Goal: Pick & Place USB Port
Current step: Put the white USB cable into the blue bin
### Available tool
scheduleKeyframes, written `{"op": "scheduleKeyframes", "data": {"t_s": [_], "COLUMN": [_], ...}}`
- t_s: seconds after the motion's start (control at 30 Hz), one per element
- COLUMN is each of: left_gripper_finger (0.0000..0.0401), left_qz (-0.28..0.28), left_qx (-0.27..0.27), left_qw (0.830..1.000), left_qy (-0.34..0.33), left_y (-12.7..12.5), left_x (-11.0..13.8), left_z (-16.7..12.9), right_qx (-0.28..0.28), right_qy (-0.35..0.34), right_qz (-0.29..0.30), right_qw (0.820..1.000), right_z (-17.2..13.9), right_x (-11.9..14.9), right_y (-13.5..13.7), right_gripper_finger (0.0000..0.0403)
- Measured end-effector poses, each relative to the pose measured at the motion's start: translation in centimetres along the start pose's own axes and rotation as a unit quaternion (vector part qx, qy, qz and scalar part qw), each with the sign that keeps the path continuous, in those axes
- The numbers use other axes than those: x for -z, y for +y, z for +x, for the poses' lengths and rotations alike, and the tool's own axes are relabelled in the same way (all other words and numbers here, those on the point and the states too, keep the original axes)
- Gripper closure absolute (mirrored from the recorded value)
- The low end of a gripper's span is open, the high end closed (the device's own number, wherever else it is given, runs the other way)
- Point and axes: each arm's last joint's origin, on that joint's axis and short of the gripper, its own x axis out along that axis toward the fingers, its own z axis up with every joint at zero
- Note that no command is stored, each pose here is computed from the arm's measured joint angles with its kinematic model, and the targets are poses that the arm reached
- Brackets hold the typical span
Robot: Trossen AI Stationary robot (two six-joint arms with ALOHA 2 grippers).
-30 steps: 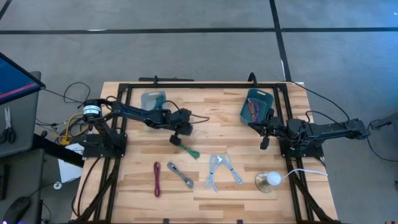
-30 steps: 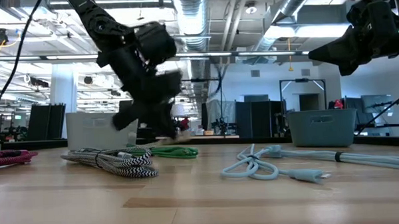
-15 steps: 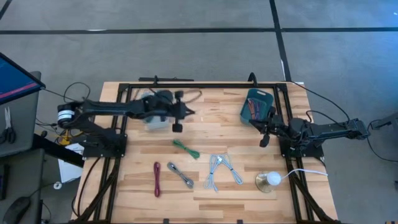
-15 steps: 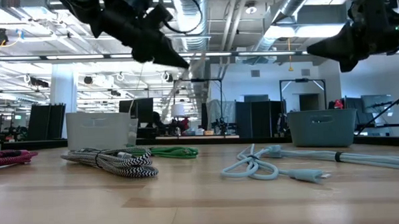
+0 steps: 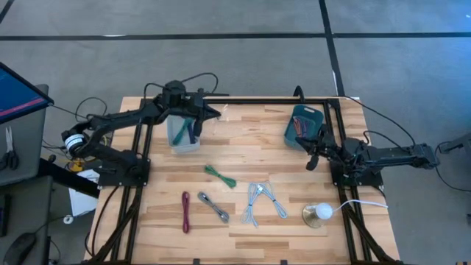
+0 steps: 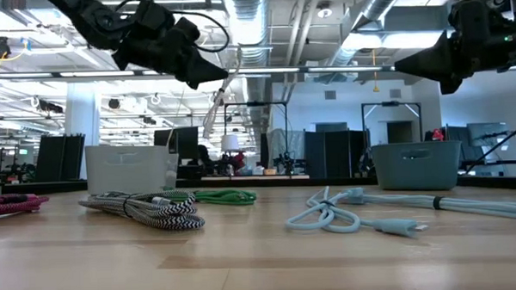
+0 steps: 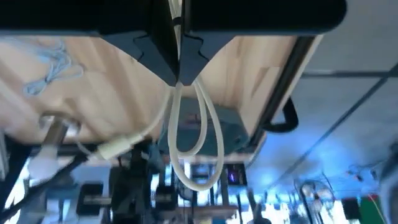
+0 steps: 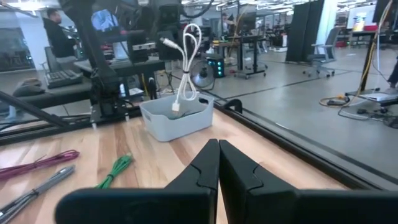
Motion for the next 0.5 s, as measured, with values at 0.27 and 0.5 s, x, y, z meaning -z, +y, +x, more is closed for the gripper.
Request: {"op": "scheduleKeyframes", "data": {"t_s": [0.27, 0.5], "left_gripper_finger": [0.0395, 0.0395], "left_qz": [-0.006, -0.003], "left_qx": [0.012, -0.002], "left_qw": [0.997, 0.996], "left_qy": [-0.073, -0.094], "left_y": [-1.6, -1.6], "left_x": [1.8, 1.7], "left_z": [0.0, -0.2], "right_qx": [0.014, 0.019], "right_qy": [-0.004, 0.008], "right_qz": [0.008, 0.003], "right_qw": [1.0, 1.0], "right_z": [1.1, 2.9], "right_x": [-0.1, 0.5], "right_y": [0.2, 0.4], "right_gripper_finger": [0.0403, 0.0403]}}
